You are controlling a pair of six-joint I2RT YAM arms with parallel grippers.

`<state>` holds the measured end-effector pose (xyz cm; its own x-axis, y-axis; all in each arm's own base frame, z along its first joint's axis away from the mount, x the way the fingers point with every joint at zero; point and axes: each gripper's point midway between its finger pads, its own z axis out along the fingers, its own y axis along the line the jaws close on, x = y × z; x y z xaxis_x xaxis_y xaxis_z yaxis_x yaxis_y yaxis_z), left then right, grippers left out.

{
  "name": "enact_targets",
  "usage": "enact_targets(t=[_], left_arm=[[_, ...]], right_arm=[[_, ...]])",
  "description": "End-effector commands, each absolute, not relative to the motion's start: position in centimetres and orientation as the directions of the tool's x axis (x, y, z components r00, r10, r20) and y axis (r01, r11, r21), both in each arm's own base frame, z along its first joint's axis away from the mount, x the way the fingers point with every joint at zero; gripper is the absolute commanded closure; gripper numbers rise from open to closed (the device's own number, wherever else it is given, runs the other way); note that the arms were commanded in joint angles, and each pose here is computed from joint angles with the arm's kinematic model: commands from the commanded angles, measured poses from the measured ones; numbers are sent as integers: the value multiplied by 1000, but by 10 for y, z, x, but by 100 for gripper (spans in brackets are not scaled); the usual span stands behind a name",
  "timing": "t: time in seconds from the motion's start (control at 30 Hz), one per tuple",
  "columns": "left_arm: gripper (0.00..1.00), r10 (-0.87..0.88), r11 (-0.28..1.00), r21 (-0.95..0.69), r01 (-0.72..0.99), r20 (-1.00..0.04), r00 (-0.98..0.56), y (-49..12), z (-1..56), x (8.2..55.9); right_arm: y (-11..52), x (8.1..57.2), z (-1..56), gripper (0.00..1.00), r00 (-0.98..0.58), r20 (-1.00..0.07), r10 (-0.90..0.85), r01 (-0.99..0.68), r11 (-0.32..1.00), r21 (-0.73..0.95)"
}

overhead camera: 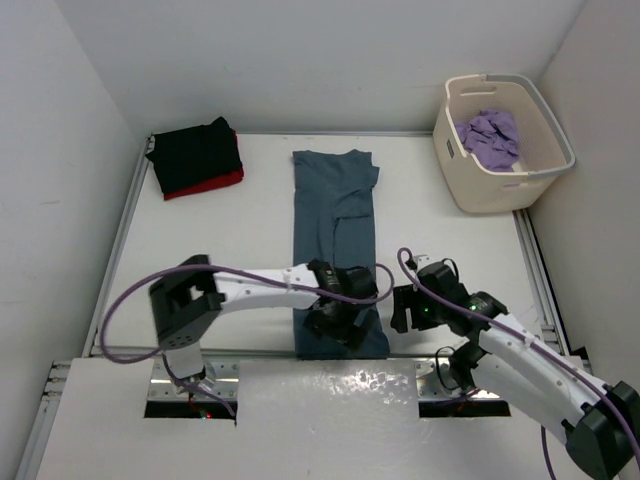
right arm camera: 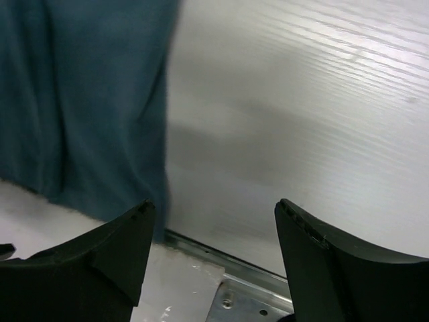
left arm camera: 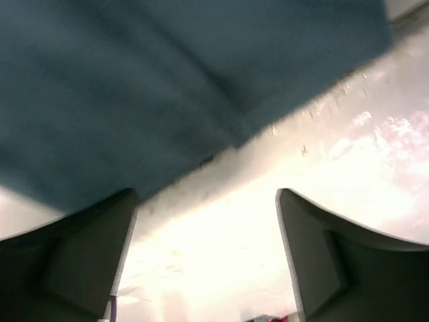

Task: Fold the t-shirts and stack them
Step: Rotate the tshirt 90 degrees, then grab the bottom of the folded rectangular tshirt with both arms

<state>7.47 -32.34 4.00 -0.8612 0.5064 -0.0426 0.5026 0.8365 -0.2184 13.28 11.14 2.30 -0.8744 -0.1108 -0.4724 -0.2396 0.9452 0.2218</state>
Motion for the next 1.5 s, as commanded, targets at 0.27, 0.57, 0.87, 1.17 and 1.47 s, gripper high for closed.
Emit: enact_targets(t=[0.27,0.57,0.87,1.17,1.47], left_arm=[[0,93,912,-393,118,-81,-992,-256,46,68],[28,118,867,-487,108,-9,-993,-268,25,53],[80,134,849,-516,115,-1,-991,-278,19,54],[100,130,857,-498,130,-35,-991,-277,21,62],[100,88,922,-369,116,-94,-992,-247,34,71]], right_arm=[[166,103,24,30,-902,-402,-157,-364,778,512],[169,80,1,32,-939,-306,-156,-307,782,542],[174,69,-4,50,-941,-269,-204,-323,775,544],[177,76,-4,97,-931,-292,-219,-348,775,528],[178,88,4,100,-916,-333,-223,-372,783,499]])
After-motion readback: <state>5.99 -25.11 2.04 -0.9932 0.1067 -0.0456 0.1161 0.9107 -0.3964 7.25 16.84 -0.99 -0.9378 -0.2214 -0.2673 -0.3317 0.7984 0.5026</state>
